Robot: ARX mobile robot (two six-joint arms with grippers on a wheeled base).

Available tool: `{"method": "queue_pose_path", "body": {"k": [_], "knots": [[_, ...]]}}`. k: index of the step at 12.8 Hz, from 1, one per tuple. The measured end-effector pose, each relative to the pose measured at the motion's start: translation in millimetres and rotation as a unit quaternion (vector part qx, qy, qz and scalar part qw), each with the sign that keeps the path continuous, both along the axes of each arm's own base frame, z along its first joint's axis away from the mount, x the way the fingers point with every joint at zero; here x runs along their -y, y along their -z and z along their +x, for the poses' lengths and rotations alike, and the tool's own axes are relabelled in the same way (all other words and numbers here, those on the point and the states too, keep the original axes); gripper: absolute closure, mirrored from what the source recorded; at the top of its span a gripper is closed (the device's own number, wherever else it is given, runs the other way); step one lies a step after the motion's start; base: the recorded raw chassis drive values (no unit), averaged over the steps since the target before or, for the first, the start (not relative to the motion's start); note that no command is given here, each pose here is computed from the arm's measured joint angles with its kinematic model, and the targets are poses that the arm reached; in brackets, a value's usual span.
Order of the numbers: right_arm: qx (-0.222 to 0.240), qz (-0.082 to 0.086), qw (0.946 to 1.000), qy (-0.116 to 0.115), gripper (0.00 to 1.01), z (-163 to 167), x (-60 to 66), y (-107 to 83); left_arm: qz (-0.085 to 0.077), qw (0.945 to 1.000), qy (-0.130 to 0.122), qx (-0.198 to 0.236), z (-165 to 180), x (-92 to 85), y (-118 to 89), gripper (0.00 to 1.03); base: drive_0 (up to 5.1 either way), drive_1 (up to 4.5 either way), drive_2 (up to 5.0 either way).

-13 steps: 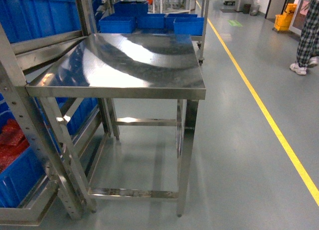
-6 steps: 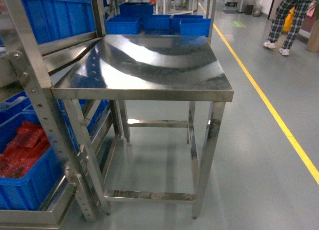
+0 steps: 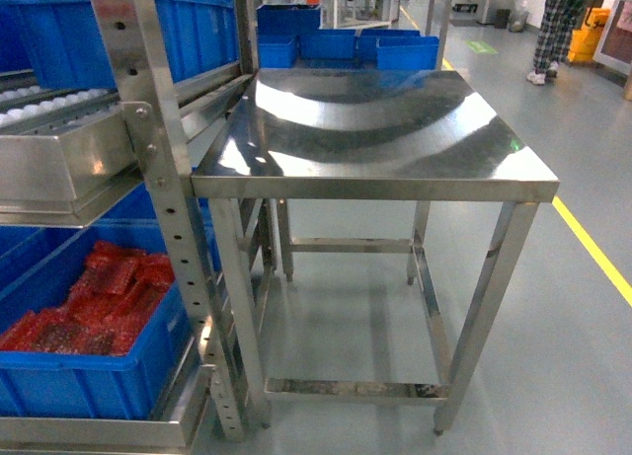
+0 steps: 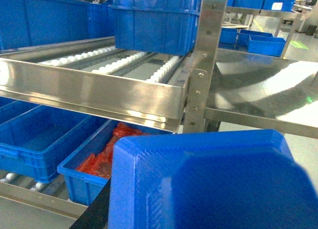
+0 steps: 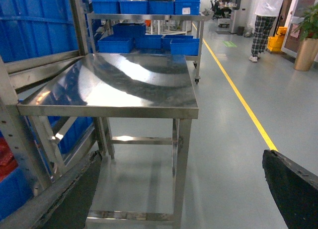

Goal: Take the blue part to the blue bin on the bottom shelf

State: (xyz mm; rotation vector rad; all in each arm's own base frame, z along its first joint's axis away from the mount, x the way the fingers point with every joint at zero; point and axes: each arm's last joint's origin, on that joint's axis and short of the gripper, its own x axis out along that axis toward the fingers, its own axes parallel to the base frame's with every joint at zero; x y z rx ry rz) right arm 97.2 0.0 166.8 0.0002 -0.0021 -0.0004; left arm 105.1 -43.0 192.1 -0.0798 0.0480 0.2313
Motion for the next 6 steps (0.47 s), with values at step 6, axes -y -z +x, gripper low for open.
{"method": "queue_pose_path", "body": {"k": [6], "knots": [[-0.001,0.000,1.0000,0.000,0.03,0.0,0.0,0.1,0.000,1.0000,0.000,0.000,0.0,0.0,0.2,0.59,-5.1,2.38,2.4]]}}
